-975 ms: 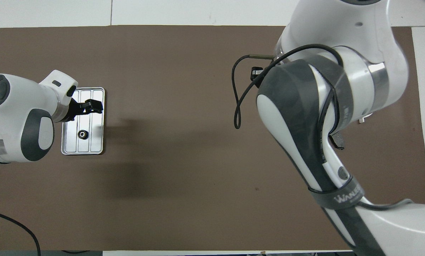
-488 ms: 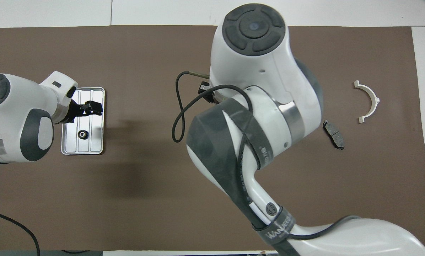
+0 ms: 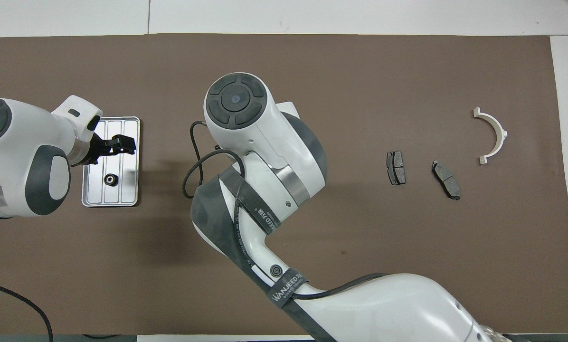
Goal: Pick bearing gear from pile to tray
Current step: 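Grasp the second black gear with the right gripper and carry it toward the tray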
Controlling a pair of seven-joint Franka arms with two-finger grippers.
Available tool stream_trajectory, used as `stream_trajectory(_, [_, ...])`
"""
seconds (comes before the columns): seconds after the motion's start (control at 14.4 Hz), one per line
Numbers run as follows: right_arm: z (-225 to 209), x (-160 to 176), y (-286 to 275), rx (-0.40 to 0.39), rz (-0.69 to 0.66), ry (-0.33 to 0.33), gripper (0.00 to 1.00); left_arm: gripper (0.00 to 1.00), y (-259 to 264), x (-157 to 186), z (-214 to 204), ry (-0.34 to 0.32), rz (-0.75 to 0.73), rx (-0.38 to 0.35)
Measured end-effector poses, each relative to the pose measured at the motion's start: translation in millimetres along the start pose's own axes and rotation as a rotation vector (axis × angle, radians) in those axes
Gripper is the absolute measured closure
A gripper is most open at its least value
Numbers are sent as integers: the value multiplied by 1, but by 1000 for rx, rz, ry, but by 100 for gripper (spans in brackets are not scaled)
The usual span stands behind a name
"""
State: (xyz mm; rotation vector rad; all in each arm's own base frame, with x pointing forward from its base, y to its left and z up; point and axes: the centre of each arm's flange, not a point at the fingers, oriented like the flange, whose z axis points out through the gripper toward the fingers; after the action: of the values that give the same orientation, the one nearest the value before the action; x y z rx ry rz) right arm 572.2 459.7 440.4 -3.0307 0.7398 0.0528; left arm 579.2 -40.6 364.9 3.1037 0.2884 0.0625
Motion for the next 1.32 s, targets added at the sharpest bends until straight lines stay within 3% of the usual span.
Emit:
stream_trajectory(0.28, [60,-7,-18,-22,11,-3,76,0,-1,0,0,0,-2,0])
stream_trajectory(0.77, [127,-2,-28,-47,16,9,76,0,-1,0,-2,3,-2,-1])
stream_trajectory(1.32, [151,-4,-31,-56,17,23,76,0,0,0,-2,3,1,-1])
